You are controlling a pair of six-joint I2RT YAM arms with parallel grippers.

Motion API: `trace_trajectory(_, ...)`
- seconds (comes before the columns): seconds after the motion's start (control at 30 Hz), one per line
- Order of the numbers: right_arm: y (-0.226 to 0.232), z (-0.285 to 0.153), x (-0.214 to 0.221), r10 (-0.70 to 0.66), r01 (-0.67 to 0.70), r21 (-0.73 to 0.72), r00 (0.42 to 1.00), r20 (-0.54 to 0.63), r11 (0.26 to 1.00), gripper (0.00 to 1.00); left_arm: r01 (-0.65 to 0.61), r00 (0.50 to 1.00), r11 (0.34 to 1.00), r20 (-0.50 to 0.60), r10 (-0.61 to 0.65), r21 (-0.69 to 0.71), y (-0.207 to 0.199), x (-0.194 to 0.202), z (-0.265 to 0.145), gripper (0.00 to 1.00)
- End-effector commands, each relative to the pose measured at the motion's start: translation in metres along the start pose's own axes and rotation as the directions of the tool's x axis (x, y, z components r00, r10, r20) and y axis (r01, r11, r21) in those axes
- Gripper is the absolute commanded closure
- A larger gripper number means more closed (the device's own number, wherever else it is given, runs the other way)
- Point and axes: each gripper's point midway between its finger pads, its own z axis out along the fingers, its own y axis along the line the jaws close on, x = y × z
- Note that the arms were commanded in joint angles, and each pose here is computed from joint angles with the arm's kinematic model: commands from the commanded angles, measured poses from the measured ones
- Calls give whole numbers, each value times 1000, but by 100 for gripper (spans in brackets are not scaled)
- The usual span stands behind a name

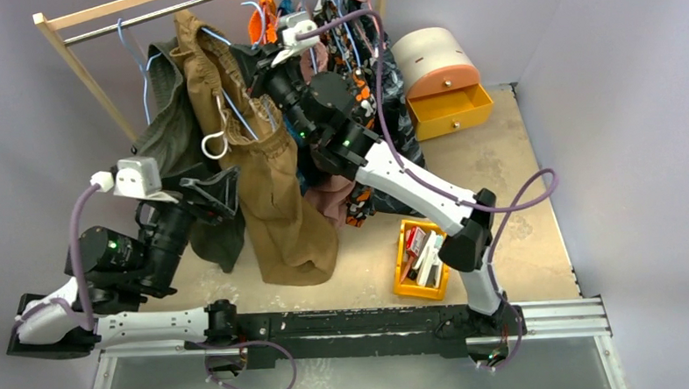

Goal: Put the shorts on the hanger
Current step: Place the hanger at the clothesline, then adjust the hanger on the clothesline.

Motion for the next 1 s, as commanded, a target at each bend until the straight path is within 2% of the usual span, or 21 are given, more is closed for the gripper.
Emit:
trace_trajectory(0.0,14,-15,-68,85,-79,-56,991,106,995,100,-62,997,997,34,64,-36,-10,-4,10,32)
trace_trajectory(0.13,10,-25,-71,60,-56,-48,995,83,997,100,-150,989,984,-10,150,-100,-8,8,13,29)
trace_trajectory(0.27,6,-35,-68,26,-24,-44,998,48,999,100,-164,986,977,-42,160,-137,-14,12,18,25)
trace_trajectory(0.57,7,-55,-71,43,-42,-76,999,7,996,100,-125,991,992,-43,124,-33,-68,10,36,23)
trace_trajectory(0.73,4,-67,-70,41,-42,-77,999,-16,996,100,-89,996,996,-29,88,-30,-72,-3,40,22)
trace_trajectory(0.87,0,-80,-64,31,-34,-78,999,-33,996,100,-120,992,993,-45,119,-16,-80,-6,47,22)
trace_trajectory(0.97,-7,-89,-62,17,-19,-61,999,-41,998,100,-177,980,984,-92,177,13,-93,10,66,22)
